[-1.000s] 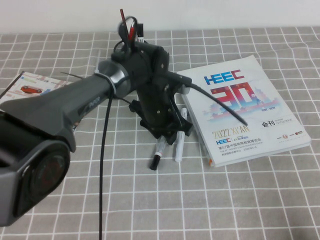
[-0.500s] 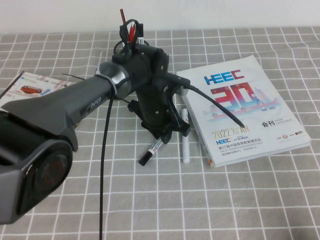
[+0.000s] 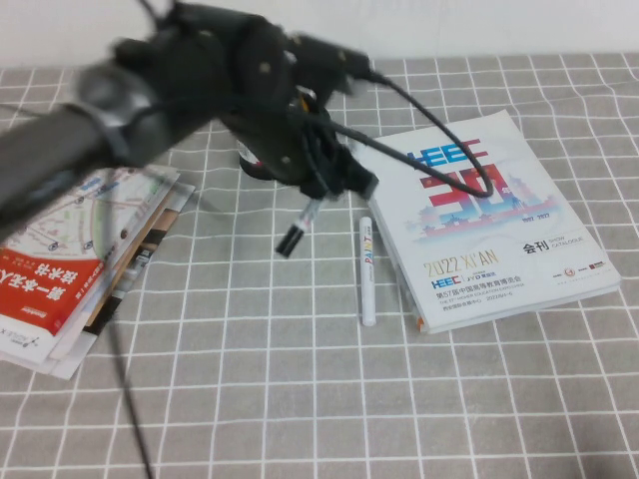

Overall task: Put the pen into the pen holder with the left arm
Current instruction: Place the pen onto the pen holder

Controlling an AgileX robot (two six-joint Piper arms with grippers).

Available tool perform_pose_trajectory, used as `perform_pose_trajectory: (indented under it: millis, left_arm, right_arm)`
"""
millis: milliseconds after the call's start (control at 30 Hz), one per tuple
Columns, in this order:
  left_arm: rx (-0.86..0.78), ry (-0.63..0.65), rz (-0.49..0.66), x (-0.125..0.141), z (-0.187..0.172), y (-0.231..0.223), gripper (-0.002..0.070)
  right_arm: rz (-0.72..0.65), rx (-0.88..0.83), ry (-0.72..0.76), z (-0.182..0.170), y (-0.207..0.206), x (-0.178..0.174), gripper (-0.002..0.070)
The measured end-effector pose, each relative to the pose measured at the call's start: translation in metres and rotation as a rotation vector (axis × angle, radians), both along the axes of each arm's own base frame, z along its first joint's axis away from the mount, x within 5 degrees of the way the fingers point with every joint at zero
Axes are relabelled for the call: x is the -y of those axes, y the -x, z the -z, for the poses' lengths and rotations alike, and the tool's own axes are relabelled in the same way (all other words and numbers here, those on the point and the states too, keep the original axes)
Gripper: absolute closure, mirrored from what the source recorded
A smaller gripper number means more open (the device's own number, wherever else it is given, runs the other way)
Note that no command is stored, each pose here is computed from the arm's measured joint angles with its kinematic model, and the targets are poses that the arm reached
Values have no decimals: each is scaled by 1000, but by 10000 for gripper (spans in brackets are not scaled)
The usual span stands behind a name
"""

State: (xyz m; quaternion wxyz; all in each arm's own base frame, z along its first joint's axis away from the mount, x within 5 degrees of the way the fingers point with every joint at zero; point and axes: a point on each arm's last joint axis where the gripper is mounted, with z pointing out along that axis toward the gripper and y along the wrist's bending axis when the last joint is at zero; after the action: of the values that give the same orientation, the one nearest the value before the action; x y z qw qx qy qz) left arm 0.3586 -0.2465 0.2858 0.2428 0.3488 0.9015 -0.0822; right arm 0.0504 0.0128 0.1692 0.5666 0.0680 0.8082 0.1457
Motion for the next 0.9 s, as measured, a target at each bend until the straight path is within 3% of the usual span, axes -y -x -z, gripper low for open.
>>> perform_pose_trajectory:
  millis: [133,400,600,900]
  left_arm:
    - [172,109,-23,-22,-26,22,568]
    - [585,368,-193,-77,-17,32,568]
    - [820,562,-291,-91,-14,18,568]
    - [918,728,-319,-99,9,-24,568]
  right_arm:
    - [0,0,0,0,0,0,691]
    - [0,0,0,0,0,0,691]
    - [0,0,0,0,0,0,691]
    - [0,0,0,0,0,0,691]
